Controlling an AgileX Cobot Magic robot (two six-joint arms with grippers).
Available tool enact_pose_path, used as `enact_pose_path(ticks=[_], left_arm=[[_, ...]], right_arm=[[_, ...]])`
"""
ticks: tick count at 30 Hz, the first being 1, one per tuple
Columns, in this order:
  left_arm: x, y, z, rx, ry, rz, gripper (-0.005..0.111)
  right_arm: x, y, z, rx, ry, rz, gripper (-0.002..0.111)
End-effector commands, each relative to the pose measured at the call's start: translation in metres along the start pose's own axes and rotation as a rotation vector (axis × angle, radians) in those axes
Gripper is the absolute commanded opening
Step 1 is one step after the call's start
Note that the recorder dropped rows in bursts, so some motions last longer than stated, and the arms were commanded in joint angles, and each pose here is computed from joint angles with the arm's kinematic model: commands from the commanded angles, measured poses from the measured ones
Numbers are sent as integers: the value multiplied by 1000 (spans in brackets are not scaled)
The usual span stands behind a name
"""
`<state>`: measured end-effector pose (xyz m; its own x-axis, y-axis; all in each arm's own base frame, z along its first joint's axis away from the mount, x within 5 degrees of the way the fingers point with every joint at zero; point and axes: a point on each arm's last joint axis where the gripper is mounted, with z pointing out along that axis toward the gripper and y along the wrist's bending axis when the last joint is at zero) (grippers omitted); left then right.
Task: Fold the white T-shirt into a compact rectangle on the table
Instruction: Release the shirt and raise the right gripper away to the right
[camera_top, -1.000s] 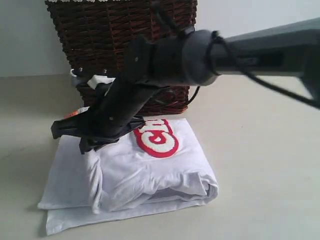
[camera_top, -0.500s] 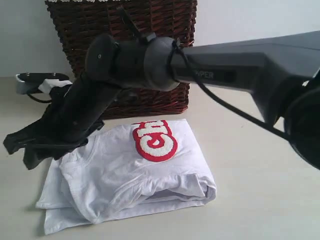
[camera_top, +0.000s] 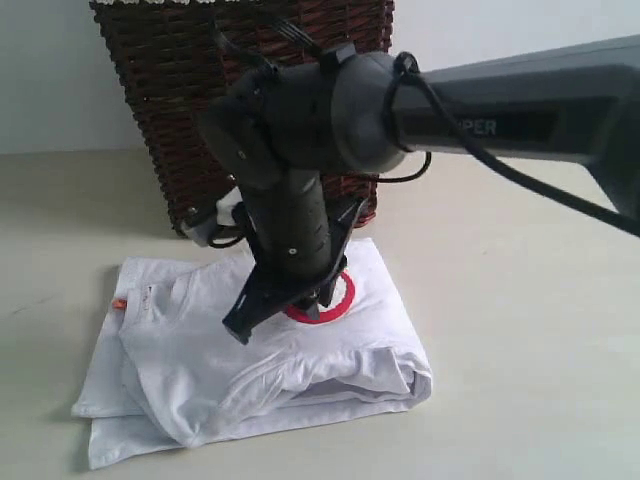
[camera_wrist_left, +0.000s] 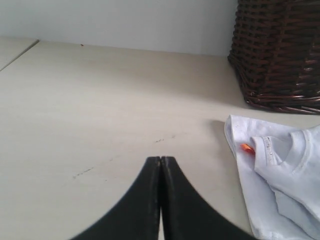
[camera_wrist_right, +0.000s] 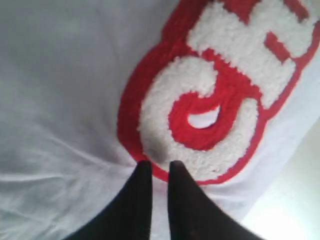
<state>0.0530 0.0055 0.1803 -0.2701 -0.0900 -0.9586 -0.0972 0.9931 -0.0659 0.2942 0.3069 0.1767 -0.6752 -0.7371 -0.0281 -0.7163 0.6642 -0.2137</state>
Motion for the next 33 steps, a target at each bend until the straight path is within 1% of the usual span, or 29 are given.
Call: enact_pose_path(ticks=[1, 3, 5, 7, 10, 14, 17, 20, 26, 30, 33], left_arm=[[-1, 0, 0, 4, -13, -15, 0], [-1, 0, 0, 4, -13, -15, 0], [-1, 0, 0, 4, -13, -15, 0], [-1, 0, 0, 4, -13, -15, 0], [-1, 0, 0, 4, -13, -15, 0], [-1, 0, 0, 4, -13, -15, 0], [-1, 0, 0, 4, -13, -15, 0], [-1, 0, 0, 4, -13, -15, 0], [-1, 0, 0, 4, -13, -15, 0], [-1, 0, 0, 4, -13, -15, 0], [-1, 0, 0, 4, -13, -15, 0]], right_arm=[[-1, 5, 35, -17, -59, 1, 0], [0, 9, 50, -51, -49, 15, 0], [2, 10, 51, -55, -48, 8, 0], [0, 6, 30, -64, -113, 22, 0], [-1, 0, -19, -86, -311, 44, 0], [12, -8, -60, -97, -516, 56, 0], [34, -12, -82, -108, -643, 61, 0], [64, -15, -104, -121, -762, 72, 0], [133, -20, -135, -145, -977, 96, 0], [183, -26, -152, -143, -1001, 127, 0], [219, -30, -164, -143, -1061, 151, 0]])
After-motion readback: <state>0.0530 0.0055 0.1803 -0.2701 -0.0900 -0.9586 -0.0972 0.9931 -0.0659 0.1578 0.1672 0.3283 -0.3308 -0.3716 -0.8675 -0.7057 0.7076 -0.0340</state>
